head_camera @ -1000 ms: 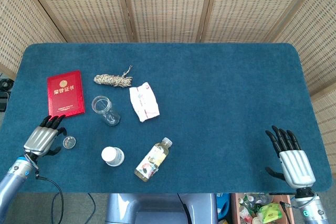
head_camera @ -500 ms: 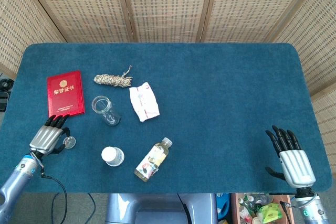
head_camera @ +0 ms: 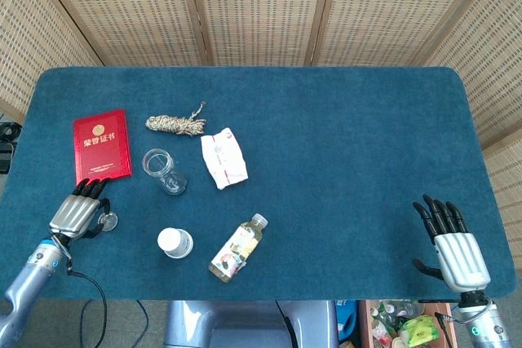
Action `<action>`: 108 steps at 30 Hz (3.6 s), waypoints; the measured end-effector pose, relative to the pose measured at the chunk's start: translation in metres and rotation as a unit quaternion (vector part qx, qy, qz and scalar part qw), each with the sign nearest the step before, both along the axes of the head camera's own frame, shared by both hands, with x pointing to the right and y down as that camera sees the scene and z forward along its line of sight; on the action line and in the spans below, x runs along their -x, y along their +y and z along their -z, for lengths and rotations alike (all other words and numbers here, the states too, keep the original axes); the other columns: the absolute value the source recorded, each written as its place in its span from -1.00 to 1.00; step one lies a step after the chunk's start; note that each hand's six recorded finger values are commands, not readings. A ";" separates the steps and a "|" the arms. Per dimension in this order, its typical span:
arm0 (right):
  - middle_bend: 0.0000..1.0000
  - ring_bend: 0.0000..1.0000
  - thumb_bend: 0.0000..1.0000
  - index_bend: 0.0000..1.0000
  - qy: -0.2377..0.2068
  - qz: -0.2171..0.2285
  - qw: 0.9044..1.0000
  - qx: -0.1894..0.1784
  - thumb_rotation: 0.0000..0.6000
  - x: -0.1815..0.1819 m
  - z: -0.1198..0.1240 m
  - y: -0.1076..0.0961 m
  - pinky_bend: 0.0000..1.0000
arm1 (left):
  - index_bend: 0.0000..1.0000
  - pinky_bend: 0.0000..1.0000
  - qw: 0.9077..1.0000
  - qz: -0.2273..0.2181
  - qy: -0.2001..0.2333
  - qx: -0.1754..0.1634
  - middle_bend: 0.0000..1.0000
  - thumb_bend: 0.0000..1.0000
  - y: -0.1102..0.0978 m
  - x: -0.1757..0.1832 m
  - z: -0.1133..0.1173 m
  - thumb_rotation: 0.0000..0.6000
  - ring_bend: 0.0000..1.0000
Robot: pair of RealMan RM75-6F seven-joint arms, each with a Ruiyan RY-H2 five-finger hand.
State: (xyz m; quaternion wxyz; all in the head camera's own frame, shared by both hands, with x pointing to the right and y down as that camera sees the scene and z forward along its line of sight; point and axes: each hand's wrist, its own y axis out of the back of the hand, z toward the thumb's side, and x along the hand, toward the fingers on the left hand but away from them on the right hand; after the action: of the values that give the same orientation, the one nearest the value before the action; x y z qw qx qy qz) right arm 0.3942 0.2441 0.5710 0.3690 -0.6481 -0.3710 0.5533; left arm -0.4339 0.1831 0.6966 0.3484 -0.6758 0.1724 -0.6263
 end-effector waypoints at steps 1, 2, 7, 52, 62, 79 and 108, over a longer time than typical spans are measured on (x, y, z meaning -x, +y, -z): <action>-1.00 -1.00 -1.00 -0.91 0.000 0.000 1.000 0.000 1.00 0.000 0.000 0.000 -1.00 | -0.03 -1.00 1.000 0.000 0.000 0.000 -1.00 -0.24 0.000 0.000 0.000 1.00 -1.00; -1.00 -1.00 -1.00 -0.91 0.000 0.000 1.000 0.000 1.00 0.000 0.000 0.000 -1.00 | -0.03 -1.00 1.000 0.000 0.000 -0.001 -1.00 -0.24 0.000 0.000 0.000 1.00 -1.00; -1.00 -1.00 -1.00 -0.91 0.001 0.000 1.000 0.001 1.00 0.000 0.000 0.000 -1.00 | -0.02 -1.00 1.000 0.001 0.000 -0.002 -1.00 -0.23 -0.001 -0.002 -0.002 1.00 -1.00; -1.00 -1.00 -1.00 -0.91 0.001 -0.003 1.000 0.001 1.00 -0.001 0.000 0.000 -1.00 | 0.12 -1.00 1.000 0.001 -0.003 0.002 -1.00 -0.16 0.001 -0.003 -0.008 1.00 -1.00; -1.00 -1.00 -1.00 -0.91 0.000 -0.003 1.000 0.001 1.00 -0.001 0.000 0.000 -1.00 | 0.19 -1.00 1.000 0.004 -0.002 -0.004 -1.00 -0.15 0.000 -0.004 -0.009 1.00 -1.00; -1.00 -1.00 -1.00 -0.91 0.000 -0.002 1.000 0.001 1.00 0.000 0.000 0.001 -1.00 | 0.23 -1.00 1.000 0.009 0.003 -0.017 -1.00 -0.15 -0.004 -0.003 -0.004 1.00 -1.00; -1.00 -1.00 -1.00 -0.91 -0.003 -0.002 1.000 0.001 1.00 0.000 0.000 0.000 -1.00 | 0.23 -1.00 0.990 -0.008 0.086 -0.113 -1.00 -0.15 -0.074 -0.053 0.114 1.00 -1.00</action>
State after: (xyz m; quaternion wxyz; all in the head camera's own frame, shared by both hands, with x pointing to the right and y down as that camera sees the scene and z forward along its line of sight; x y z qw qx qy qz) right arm 0.3943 0.2441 0.5706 0.3660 -0.6493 -0.3728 0.5527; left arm -0.3812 0.1092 0.5823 0.4111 -0.6849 0.2661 -0.5395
